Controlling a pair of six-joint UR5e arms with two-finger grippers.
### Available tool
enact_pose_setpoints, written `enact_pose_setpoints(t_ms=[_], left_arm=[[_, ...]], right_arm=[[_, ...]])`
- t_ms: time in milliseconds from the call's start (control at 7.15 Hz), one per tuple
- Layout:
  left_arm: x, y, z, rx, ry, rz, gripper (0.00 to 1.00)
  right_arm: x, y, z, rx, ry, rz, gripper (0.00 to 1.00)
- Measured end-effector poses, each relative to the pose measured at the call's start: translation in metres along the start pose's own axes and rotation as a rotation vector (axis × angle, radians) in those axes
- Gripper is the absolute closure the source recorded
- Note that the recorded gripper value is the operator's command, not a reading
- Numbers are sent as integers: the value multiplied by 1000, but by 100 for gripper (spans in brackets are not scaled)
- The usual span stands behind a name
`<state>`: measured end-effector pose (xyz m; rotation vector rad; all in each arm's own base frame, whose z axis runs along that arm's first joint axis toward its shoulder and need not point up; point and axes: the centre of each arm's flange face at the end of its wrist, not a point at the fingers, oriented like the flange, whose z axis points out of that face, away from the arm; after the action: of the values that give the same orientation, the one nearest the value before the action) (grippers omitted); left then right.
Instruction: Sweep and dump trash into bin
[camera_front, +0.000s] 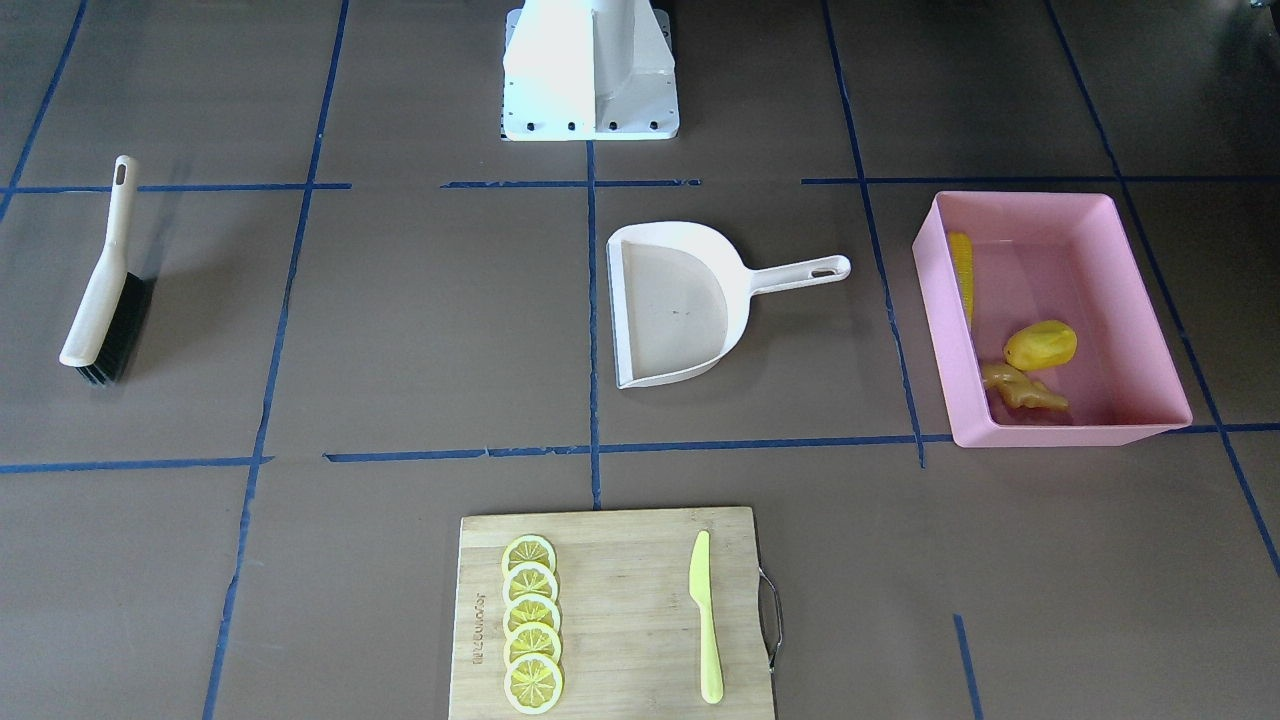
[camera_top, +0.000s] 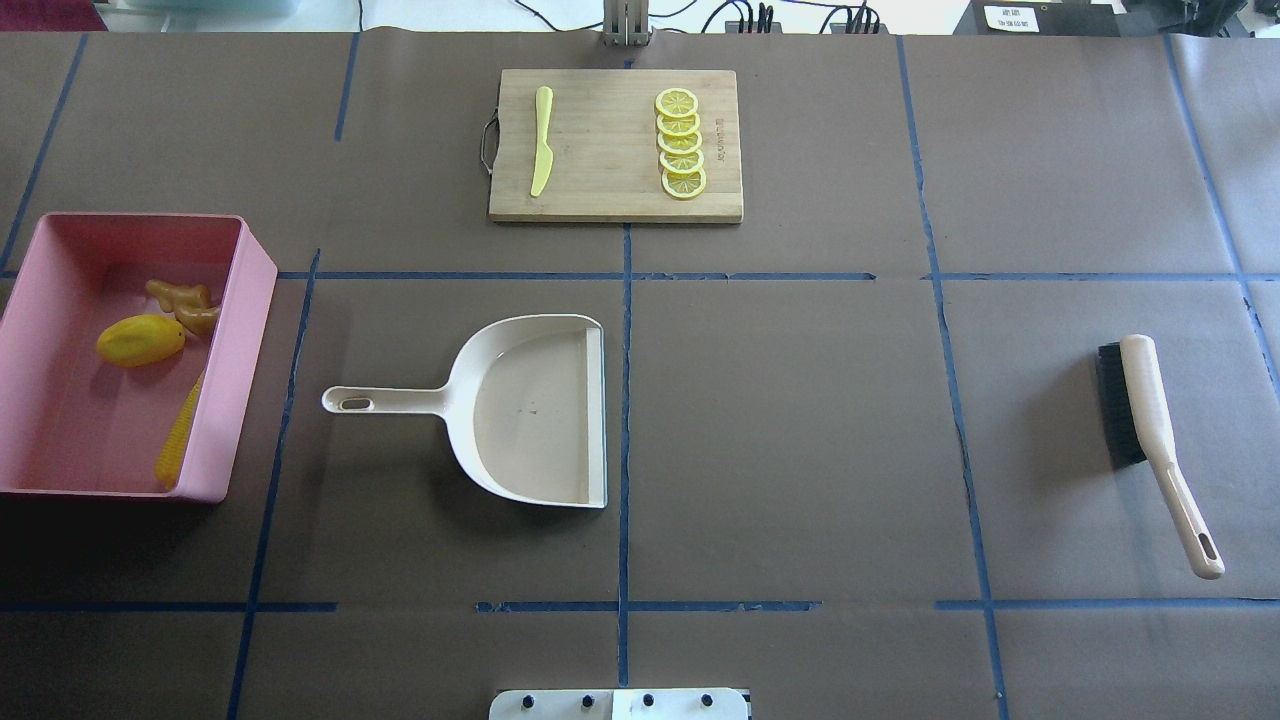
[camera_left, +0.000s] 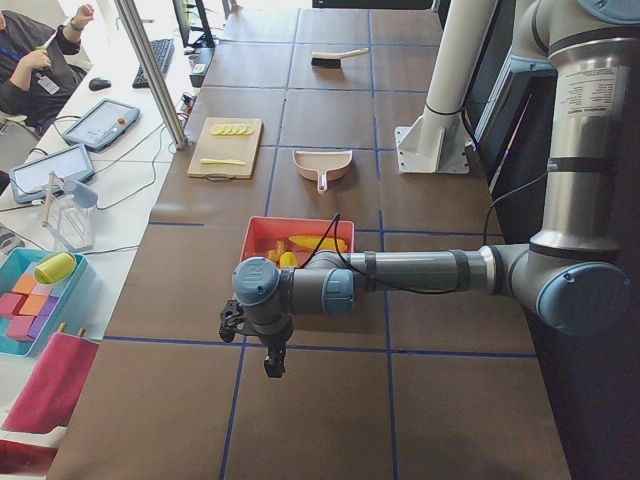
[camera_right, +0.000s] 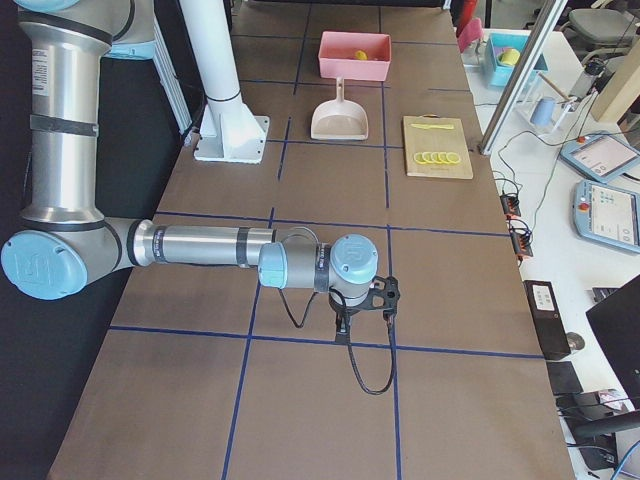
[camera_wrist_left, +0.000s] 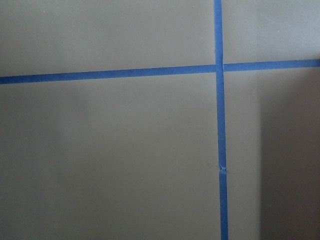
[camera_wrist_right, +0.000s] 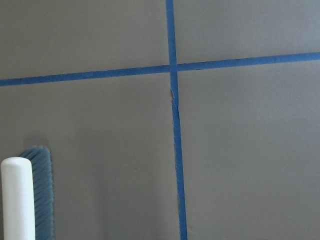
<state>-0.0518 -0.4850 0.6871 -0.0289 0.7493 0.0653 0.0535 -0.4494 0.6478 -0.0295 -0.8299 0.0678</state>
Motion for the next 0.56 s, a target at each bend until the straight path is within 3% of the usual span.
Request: enact_pose_setpoints(t_ms=[559], left_arm=[[1, -2, -2, 4, -2, 1, 0]], right_arm=[[7, 0, -8, 18, 6, 15, 0]])
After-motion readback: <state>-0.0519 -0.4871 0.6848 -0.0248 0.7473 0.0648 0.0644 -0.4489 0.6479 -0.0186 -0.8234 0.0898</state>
